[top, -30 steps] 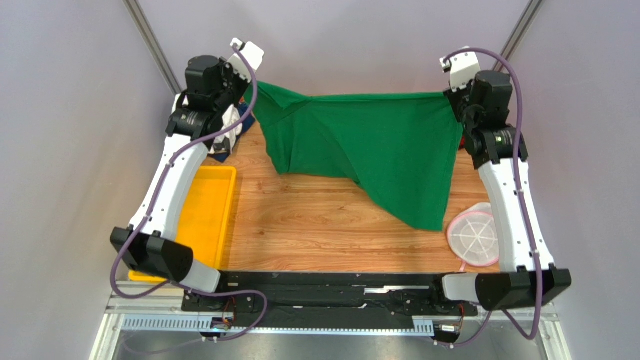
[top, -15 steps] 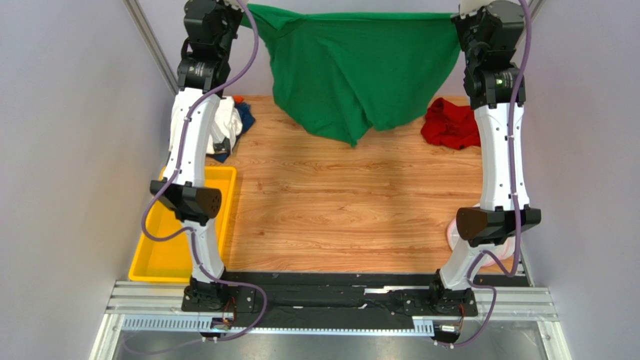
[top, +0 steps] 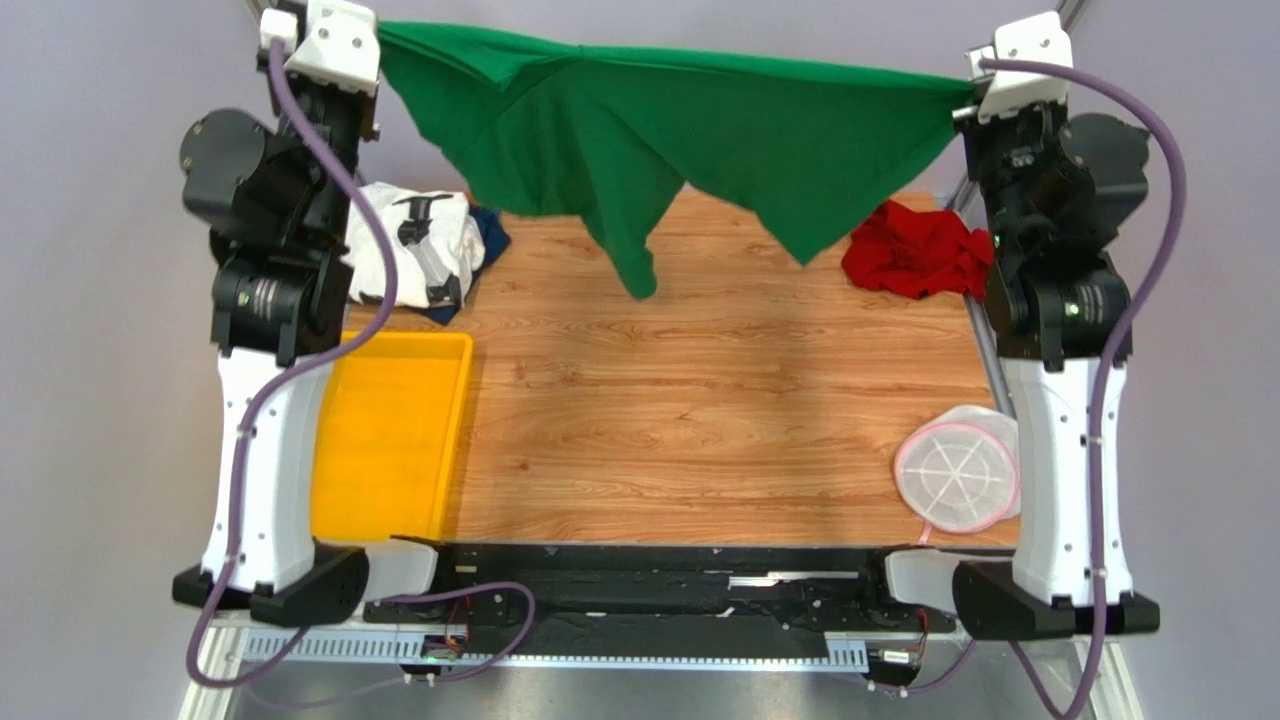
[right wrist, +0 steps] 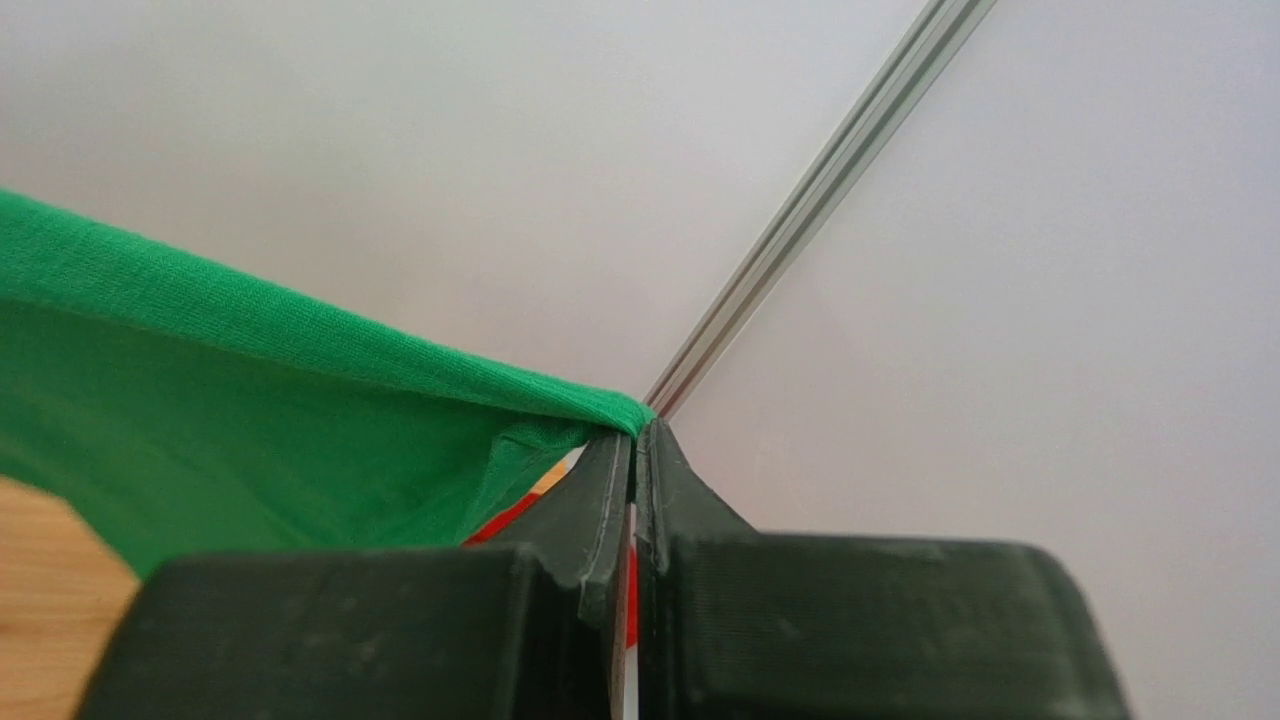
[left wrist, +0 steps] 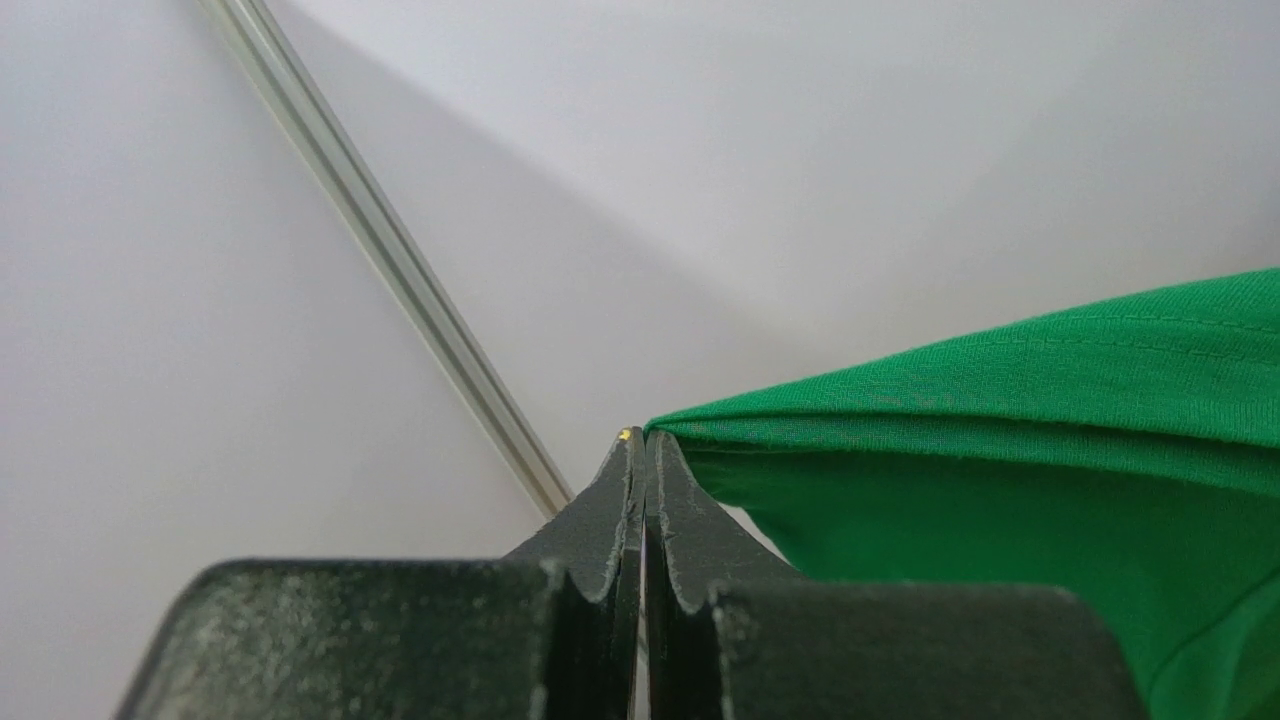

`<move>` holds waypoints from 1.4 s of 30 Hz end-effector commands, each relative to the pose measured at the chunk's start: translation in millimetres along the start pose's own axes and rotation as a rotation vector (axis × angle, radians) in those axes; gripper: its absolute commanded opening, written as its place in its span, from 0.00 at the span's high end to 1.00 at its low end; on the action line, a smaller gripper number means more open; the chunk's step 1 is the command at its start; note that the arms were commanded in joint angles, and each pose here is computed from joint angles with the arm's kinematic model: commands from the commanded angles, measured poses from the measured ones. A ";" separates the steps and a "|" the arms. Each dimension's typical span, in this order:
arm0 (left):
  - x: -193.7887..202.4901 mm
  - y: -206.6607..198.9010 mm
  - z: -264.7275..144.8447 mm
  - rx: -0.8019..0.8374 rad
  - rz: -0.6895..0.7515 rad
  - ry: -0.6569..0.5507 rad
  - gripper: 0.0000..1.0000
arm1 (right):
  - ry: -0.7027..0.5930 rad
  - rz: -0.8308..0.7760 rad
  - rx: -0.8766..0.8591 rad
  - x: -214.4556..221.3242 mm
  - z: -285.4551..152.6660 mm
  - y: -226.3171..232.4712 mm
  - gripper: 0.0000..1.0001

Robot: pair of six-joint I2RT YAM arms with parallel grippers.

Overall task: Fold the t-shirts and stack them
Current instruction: Flatten out the tshirt

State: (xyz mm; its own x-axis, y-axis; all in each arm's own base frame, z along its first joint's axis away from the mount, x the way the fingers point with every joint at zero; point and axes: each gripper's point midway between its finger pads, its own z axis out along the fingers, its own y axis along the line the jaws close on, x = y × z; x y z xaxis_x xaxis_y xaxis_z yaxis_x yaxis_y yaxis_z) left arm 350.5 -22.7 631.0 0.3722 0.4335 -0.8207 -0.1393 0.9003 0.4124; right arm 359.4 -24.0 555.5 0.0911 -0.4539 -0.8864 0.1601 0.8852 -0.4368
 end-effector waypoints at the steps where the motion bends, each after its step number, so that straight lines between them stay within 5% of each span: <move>1: 6.4 18.7 -36.7 -0.050 0.000 0.045 1.00 | 0.011 0.044 0.058 -3.0 -46.4 -22.6 1.00; 7: -3.8 27.2 -84.3 -0.044 -0.033 0.029 1.00 | 0.009 0.094 0.005 -3.0 -85.5 -18.1 1.00; 11: 6.3 23.9 -68.9 -0.054 -0.016 0.054 1.00 | 0.035 0.094 0.004 7.1 -76.8 -12.9 1.00; 17: 53.1 -8.1 17.0 -0.047 -0.001 0.125 1.00 | 0.088 0.076 0.033 36.9 -7.9 4.0 1.00; 23: 78.8 -13.7 122.1 -0.092 -0.061 0.127 1.00 | -0.033 0.113 0.120 -9.2 62.0 -18.4 1.00; 24: 41.1 10.1 122.3 -0.151 -0.068 0.027 1.00 | -0.010 0.109 0.113 1.2 87.8 -10.2 1.00; 25: 68.2 -3.8 142.9 -0.147 -0.054 0.055 1.00 | -0.025 0.107 0.126 -4.9 94.3 -13.5 1.00; 29: 47.3 10.7 142.2 -0.199 -0.040 -0.028 1.00 | -0.090 0.106 0.167 -28.3 112.5 -25.4 1.00; 35: 40.8 15.8 120.7 -0.176 -0.036 -0.002 1.00 | -0.130 0.129 0.158 -40.8 90.2 -29.0 1.00; 42: 93.3 -42.1 81.9 0.063 -0.073 0.150 1.00 | 0.033 0.102 0.037 36.5 52.1 13.9 1.00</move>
State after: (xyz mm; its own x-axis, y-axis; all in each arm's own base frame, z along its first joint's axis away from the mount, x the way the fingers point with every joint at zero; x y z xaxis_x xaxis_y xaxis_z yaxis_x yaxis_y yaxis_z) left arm 492.4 -28.9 580.6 0.2388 0.4011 -0.8844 -0.0959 0.9160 0.3895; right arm 444.6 -18.4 535.6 0.0862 -0.3624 -0.9280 0.1372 0.9269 -0.3493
